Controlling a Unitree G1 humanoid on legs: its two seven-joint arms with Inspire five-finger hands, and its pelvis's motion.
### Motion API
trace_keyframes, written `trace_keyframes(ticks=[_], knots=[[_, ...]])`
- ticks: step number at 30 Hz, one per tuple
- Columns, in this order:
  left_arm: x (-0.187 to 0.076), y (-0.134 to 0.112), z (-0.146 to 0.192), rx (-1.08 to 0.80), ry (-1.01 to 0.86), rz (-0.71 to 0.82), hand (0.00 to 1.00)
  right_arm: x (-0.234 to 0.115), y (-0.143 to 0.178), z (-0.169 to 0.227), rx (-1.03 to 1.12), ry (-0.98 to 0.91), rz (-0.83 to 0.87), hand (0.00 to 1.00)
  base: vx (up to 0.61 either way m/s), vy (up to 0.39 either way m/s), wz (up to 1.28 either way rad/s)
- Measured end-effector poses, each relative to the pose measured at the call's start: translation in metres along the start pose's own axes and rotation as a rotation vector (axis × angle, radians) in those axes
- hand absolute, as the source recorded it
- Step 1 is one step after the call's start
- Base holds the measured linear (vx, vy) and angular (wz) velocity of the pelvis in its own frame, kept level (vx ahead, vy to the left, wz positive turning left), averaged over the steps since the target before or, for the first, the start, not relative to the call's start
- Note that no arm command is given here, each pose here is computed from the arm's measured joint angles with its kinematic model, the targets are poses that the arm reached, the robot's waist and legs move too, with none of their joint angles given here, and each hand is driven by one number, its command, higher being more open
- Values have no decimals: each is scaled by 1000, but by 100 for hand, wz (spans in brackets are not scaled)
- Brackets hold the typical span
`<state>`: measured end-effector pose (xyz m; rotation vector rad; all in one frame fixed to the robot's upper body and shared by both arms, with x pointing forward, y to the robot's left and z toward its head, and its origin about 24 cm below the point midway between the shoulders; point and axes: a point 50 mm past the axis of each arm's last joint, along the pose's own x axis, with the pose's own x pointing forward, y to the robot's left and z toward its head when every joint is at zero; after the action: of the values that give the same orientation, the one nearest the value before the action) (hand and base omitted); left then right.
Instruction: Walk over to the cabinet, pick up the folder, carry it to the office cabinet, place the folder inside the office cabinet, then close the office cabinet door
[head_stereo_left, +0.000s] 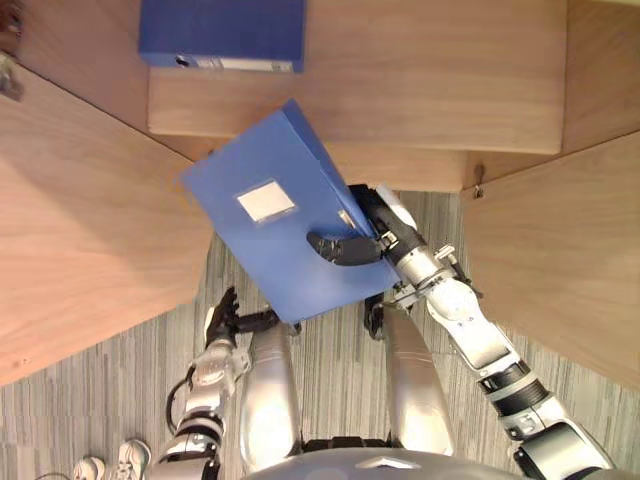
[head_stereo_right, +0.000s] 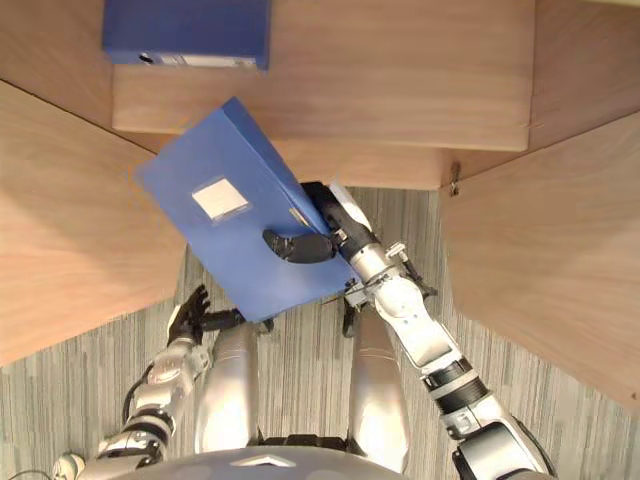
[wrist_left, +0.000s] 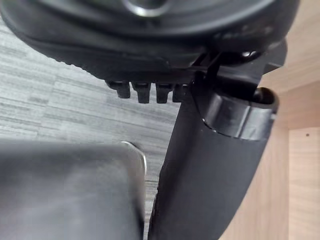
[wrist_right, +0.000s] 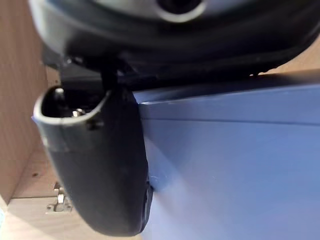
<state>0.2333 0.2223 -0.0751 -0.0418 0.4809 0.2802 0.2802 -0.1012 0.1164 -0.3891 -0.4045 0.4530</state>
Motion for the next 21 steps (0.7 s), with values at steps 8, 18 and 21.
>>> trace_keyframes(ticks=[8,18,21], knots=[[7,-32,69,-104,-258,-55,100,21,-54,47,295,-252,-364,0,-45,-1,-2],[6,-29,100,-178,-374,-18,100,19,-96,64,625,-429,-566,0,-47,8,-1],[5,-27,106,-186,-400,-4,100,23,-107,73,703,-505,-585,0,-61,55,-8]])
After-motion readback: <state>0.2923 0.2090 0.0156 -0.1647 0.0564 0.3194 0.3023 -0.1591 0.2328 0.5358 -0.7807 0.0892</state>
